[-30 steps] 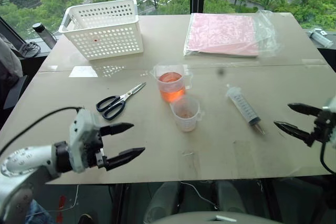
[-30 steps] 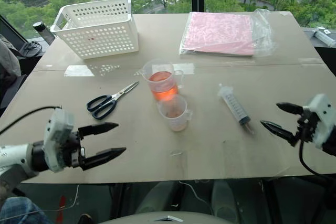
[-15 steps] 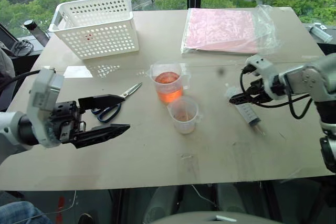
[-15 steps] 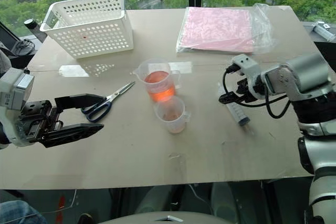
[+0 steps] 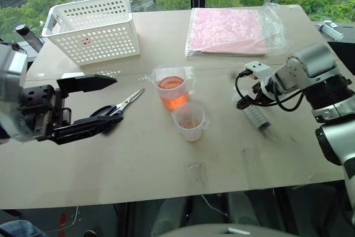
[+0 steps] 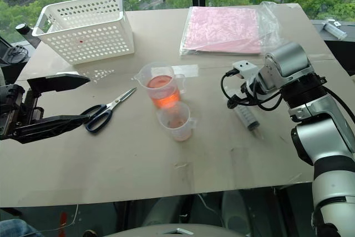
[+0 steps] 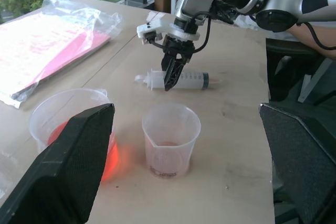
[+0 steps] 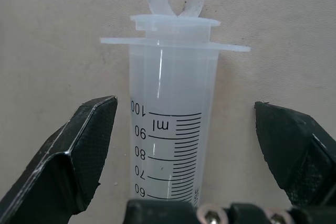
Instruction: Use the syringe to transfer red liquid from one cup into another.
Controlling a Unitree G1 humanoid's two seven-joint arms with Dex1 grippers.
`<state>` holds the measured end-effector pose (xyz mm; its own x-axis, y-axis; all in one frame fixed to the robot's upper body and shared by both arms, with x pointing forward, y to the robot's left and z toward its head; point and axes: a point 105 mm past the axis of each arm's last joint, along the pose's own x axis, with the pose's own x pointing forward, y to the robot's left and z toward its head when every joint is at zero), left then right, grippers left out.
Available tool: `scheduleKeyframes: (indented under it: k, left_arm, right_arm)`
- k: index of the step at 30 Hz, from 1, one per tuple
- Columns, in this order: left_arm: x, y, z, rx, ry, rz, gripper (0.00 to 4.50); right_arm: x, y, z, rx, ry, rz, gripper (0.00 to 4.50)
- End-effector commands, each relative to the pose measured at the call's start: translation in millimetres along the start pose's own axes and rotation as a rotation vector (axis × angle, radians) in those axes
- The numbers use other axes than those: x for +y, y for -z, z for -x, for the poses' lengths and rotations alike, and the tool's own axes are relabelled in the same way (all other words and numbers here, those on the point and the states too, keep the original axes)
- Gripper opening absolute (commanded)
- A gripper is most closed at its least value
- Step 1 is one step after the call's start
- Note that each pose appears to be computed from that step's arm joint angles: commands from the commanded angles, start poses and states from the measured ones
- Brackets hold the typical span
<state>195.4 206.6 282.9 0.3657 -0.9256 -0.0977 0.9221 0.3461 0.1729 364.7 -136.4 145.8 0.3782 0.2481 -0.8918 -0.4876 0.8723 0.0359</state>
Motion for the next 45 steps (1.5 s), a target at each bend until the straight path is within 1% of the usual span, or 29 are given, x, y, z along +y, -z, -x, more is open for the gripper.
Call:
scheduleKeyframes:
  k: [1,5,6,7,8,9,11,12,14,17,18,20,23,25,27,31,33,36,38,40,42,45]
  left_arm:
    - [-5,-4,-4,-0.003,0.041,-0.028,4.48]
    - [-3,-3,-9,-0.004,0.064,-0.029,4.48]
    - [-2,-2,-10,-0.001,0.066,-0.030,4.50]
    - [-1,-2,-11,0.001,0.066,-0.031,4.50]
    - [0,-1,-12,0.002,0.066,-0.031,4.50]
    - [0,0,-13,0.004,0.068,-0.032,4.50]
    - [0,2,-15,0.005,0.073,-0.027,4.50]
    - [0,3,-16,0.007,0.074,-0.026,4.50]
    - [1,3,-17,0.002,0.073,-0.022,4.50]
    - [6,-2,-22,-0.070,0.042,-0.002,4.50]
    - [7,-4,-25,-0.113,0.030,0.018,4.50]
    - [14,-10,-31,-0.216,-0.007,0.066,4.50]
    - [43,-18,-31,-0.301,-0.146,0.122,4.50]
    - [60,-22,-30,-0.291,-0.201,0.136,4.50]
    - [75,-24,-29,-0.272,-0.255,0.126,4.50]
    - [104,-45,-26,-0.275,-0.253,0.057,4.50]
    - [121,-63,-28,-0.307,-0.248,0.027,4.50]
    - [136,-79,-32,-0.317,-0.245,-0.014,4.50]
    - [144,-94,-36,-0.344,-0.238,-0.027,4.50]
    - [147,-106,-38,-0.360,-0.234,-0.037,4.50]
    - [148,-111,-38,-0.373,-0.218,-0.037,4.50]
    - [147,-106,-39,-0.341,-0.200,-0.052,4.50]
  right_arm:
    - [3,-1,-2,0.011,0.018,0.024,4.50]
    - [12,1,-7,0.019,0.021,0.073,4.50]
    - [14,0,-7,0.018,0.020,0.085,3.99]
    - [15,0,-8,0.015,0.024,0.094,3.69]
    - [16,0,-8,0.012,0.029,0.100,3.14]
    - [17,0,-9,0.011,0.029,0.106,2.74]
    - [17,2,-10,0.006,0.034,0.114,1.73]
    - [17,2,-10,0.004,0.035,0.116,1.48]
    - [17,2,-9,-0.006,0.030,0.111,1.48]
    - [23,-13,6,-0.086,-0.032,0.079,1.48]
    - [28,-27,20,-0.169,-0.074,0.068,1.48]
    - [33,-60,52,-0.413,-0.118,0.111,1.48]
    - [40,-86,89,-0.669,-0.172,0.132,1.48]
    - [52,-98,109,-0.832,-0.250,0.136,1.48]
    - [60,-105,119,-0.924,-0.256,0.159,1.48]
    - [96,-129,154,-1.221,-0.308,0.295,1.48]
    - [115,-140,170,-1.374,-0.359,0.350,1.48]
    - [131,-150,178,-1.485,-0.394,0.386,1.48]
    - [150,-154,175,-1.541,-0.402,0.456,1.48]
    - [163,-156,164,-1.555,-0.394,0.483,1.48]
    - [169,-157,155,-1.553,-0.400,0.495,1.48]
    - [182,-158,140,-1.551,-0.391,0.525,1.48]
